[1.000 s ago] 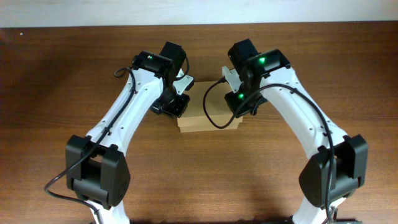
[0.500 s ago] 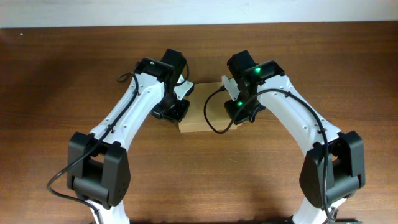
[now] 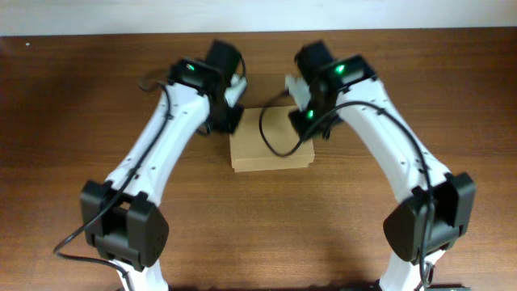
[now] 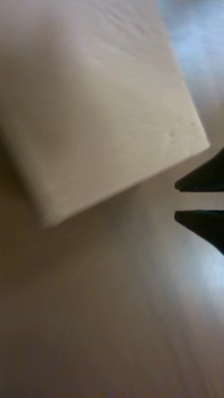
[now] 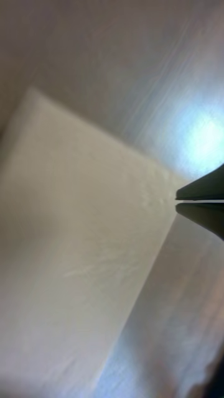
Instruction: Pack container
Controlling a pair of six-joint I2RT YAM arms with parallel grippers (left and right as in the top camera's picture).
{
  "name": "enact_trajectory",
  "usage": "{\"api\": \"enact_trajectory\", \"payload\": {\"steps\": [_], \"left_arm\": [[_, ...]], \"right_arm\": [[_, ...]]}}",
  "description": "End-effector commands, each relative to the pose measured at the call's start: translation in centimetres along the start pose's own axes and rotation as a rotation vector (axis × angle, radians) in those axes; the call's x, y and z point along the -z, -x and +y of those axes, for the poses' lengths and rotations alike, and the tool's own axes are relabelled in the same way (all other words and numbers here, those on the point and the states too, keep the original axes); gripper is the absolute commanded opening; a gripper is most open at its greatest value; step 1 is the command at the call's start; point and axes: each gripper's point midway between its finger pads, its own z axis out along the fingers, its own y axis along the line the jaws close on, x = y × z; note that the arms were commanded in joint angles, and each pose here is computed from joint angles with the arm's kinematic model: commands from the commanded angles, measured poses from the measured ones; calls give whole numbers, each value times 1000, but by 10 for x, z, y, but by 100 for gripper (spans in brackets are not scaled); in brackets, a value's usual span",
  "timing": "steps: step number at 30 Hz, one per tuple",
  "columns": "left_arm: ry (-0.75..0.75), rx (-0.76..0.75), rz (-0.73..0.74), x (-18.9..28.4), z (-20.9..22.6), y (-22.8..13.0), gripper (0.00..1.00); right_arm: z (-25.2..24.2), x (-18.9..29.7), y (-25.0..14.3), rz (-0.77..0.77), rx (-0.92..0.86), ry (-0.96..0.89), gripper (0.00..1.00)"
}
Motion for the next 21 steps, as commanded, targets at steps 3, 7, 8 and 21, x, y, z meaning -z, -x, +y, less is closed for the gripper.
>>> {"api": "enact_trajectory", "payload": {"steps": [3, 7, 8, 21], "left_arm": [[181, 195, -252, 84, 88, 39, 21], [244, 334, -287, 98, 155, 31, 26], [260, 372, -279, 97, 173, 25, 27], [337, 547, -300, 105, 255, -4, 100]], "right_arm": [[-72, 99, 37, -263, -141, -222, 5], [-132, 137, 36, -367, -269, -285, 12], [-153, 139, 28, -364, -317, -302, 12], [-221, 113, -9, -295, -509, -197, 20]]}}
